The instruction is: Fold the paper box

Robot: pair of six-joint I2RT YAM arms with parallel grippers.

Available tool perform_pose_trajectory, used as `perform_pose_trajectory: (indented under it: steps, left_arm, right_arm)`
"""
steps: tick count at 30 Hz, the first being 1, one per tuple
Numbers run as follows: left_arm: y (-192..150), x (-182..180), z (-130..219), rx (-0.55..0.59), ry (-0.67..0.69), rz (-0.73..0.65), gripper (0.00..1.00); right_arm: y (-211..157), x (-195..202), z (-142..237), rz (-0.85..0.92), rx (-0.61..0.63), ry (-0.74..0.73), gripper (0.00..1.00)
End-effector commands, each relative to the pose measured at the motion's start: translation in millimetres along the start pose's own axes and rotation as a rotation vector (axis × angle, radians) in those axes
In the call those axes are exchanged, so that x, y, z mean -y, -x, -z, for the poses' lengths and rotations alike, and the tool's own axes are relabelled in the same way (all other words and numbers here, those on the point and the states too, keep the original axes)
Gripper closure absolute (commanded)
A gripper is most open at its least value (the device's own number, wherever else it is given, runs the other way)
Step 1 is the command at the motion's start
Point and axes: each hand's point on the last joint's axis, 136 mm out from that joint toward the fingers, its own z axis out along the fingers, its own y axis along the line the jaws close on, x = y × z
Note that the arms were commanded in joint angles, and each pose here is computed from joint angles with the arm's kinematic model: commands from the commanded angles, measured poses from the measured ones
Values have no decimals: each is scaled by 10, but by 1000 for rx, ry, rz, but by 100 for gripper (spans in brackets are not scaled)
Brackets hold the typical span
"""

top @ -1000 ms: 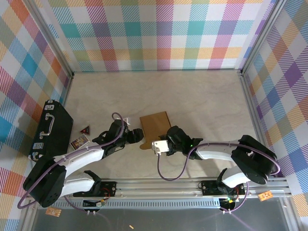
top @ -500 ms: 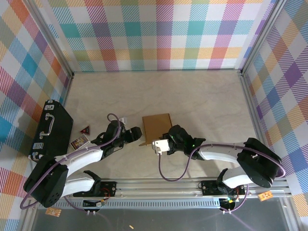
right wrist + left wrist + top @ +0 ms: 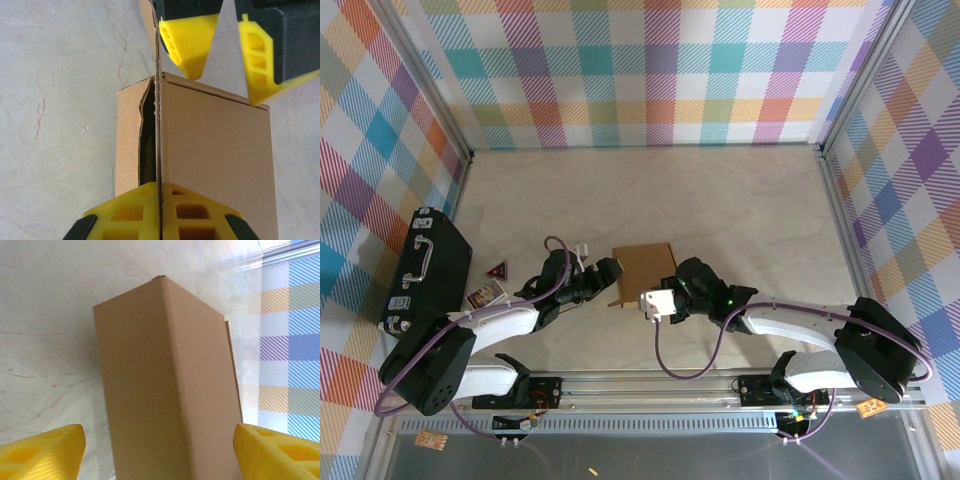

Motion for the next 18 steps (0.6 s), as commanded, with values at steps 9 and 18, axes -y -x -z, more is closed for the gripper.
perform_pose_trajectory:
  steps: [9,18]
  left_arm:
    - [779,437,936,370,230,-680,17]
    - [865,666,970,42,436,-1433,15]
  right_arm:
    - [117,70,99,-102,61,71,100]
    - [-9,113,164,-156,71,146,100]
